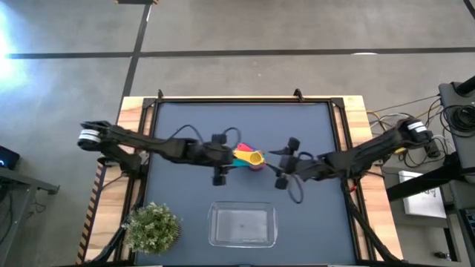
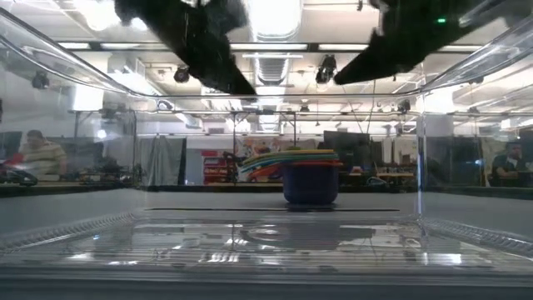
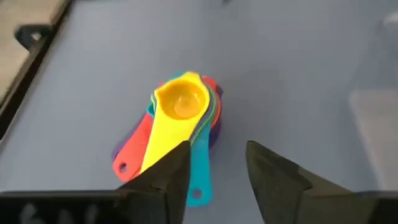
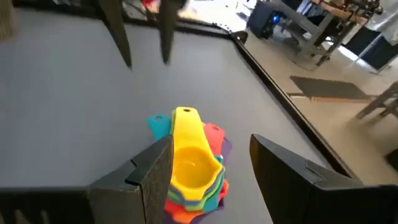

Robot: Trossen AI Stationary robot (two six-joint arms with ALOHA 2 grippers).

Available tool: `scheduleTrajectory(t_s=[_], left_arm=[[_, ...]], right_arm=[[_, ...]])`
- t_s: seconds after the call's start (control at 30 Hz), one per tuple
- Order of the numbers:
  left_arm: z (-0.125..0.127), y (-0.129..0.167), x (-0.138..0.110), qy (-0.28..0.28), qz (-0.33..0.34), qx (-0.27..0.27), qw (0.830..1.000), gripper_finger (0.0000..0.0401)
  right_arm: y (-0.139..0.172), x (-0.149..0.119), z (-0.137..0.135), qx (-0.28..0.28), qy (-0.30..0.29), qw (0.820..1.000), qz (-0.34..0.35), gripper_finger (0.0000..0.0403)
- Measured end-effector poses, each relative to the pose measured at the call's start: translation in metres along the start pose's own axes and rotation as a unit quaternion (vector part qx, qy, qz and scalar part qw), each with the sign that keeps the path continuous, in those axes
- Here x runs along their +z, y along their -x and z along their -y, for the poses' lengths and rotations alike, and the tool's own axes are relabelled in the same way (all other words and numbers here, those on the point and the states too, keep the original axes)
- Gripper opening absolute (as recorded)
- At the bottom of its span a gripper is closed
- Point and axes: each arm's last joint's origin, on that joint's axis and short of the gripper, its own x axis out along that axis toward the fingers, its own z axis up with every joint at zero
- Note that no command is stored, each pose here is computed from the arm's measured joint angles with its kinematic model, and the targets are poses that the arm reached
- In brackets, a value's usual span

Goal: Nest measuring cups in basket
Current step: Put the stacked measuring cups into the transparent bin

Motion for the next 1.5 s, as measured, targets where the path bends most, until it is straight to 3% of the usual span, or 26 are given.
scheduleTrajectory(t_s=[0.3, 0.43, 0.67, 1.03, 1.23, 1.4, 1.5], left_arm=[[-0.011, -0.049, 0.029, -0.068, -0.148, -0.004, 0.987, 0.0279], [-0.017, -0.067, 0.034, -0.093, -0.195, -0.009, 0.976, 0.0316], [-0.024, -0.091, 0.035, -0.142, -0.266, 0.018, 0.953, 0.0324], [-0.029, -0.112, 0.04, -0.168, -0.272, 0.014, 0.947, 0.0324], [-0.032, -0.097, 0.051, -0.126, -0.247, 0.004, 0.961, 0.0324], [-0.034, -0.09, 0.056, -0.011, -0.231, -0.001, 0.973, 0.0324], [-0.028, -0.09, 0.058, -0.002, -0.224, -0.017, 0.975, 0.0324]], right_arm=[[0.034, -0.027, 0.012, 0.024, -0.058, 0.996, 0.056, 0.0201], [0.039, -0.031, 0.015, 0.028, -0.062, 0.996, 0.061, 0.0201], [0.039, -0.035, 0.015, 0.027, -0.06, 0.996, 0.059, 0.0201], [0.036, -0.039, 0.013, 0.026, -0.044, 0.997, 0.051, 0.0201], [0.036, -0.039, 0.013, 0.026, -0.041, 0.998, 0.051, 0.0201], [0.036, -0.039, 0.013, 0.026, -0.04, 0.998, 0.052, 0.0201], [0.036, -0.038, 0.013, 0.026, -0.037, 0.997, 0.055, 0.0201]])
